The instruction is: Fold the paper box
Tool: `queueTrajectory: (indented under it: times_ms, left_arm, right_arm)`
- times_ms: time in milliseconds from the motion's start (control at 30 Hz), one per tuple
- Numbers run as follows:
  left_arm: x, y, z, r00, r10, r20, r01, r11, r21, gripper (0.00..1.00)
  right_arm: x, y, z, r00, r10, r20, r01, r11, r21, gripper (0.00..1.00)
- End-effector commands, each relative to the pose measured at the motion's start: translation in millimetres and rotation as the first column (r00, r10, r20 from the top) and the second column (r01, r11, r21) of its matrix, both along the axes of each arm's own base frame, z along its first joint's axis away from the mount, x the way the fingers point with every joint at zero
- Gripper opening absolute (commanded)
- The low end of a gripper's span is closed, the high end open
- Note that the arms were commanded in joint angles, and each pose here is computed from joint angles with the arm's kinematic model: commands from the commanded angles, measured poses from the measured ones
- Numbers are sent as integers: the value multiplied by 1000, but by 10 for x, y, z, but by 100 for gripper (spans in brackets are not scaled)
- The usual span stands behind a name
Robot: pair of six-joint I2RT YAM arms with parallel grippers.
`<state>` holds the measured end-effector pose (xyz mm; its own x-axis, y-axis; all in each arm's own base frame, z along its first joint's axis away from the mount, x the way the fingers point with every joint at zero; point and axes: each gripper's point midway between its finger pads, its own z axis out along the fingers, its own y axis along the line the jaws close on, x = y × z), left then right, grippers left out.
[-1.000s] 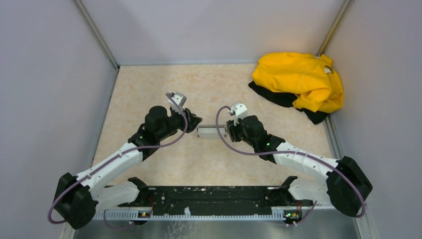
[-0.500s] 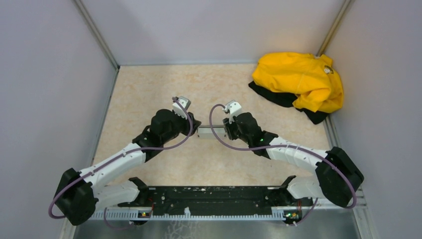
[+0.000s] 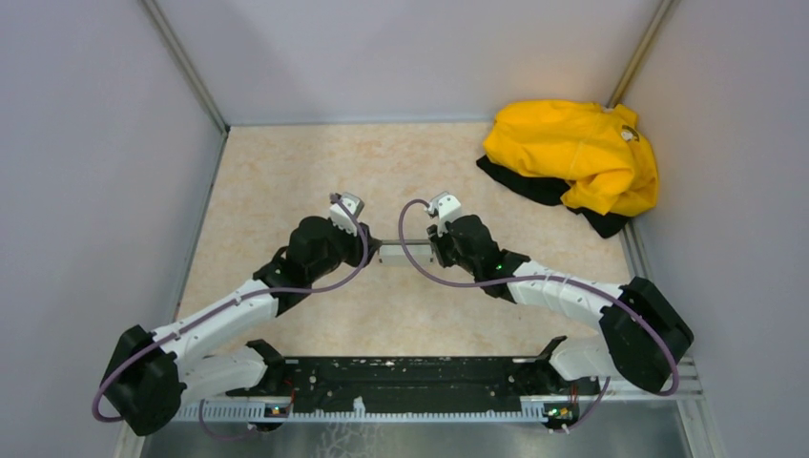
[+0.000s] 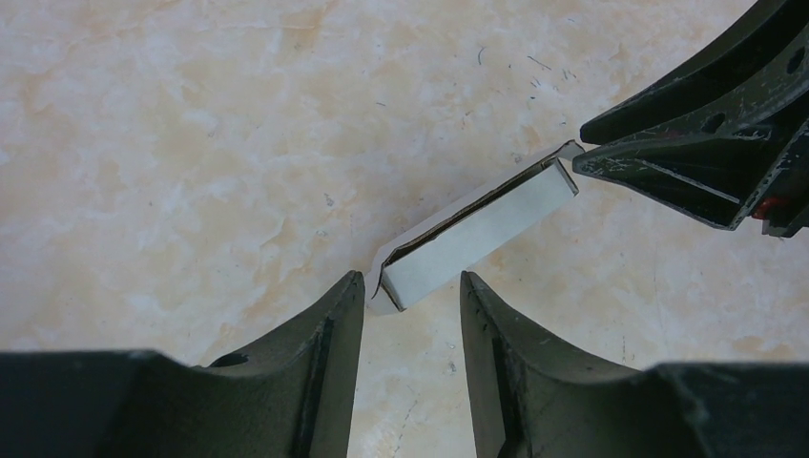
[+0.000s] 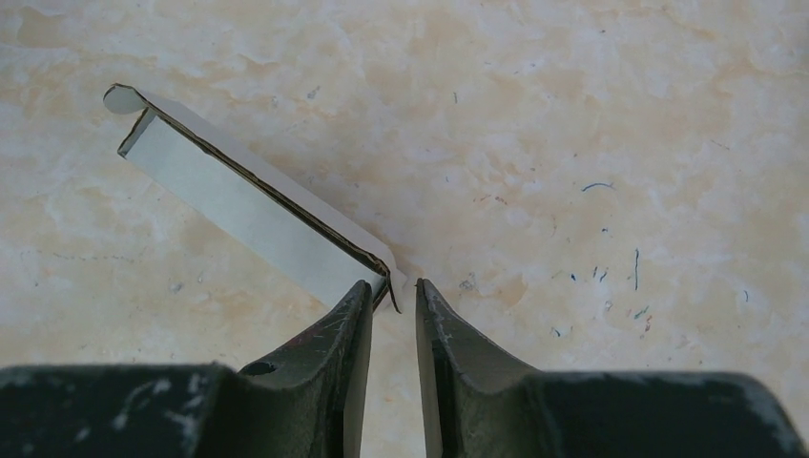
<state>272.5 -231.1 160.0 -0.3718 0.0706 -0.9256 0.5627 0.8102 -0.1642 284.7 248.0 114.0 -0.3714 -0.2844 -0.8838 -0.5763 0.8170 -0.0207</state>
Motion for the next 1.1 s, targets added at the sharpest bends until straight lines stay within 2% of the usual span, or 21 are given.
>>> queueTrajectory:
  times_ms: [0,300,533,767,1067]
  left_arm:
    - [-32,-38,55,999,-32,33,32,999,-9,49]
    - [-29,-82,-30,999,-38,20,38,999,7,52]
    - [-38,-126,-135,998,-55,8,55,998,35,52]
    - [-21,-138,-228,999,-50,-4,50,996,70,45]
    - [71,-28,-296,1000,25,4,-25,993,117,45]
  right_arm:
    - [139,149,350,996,-3,88,-4,997,71,23]
    - [148,149,324,996,-7,89,0,997,72,16]
    - [152,161,294,996,-4,84,-2,998,69,15]
    - [146,155,274,997,-5,81,-1,998,67,15]
    - [140,154,260,997,-2,80,-3,998,66,15]
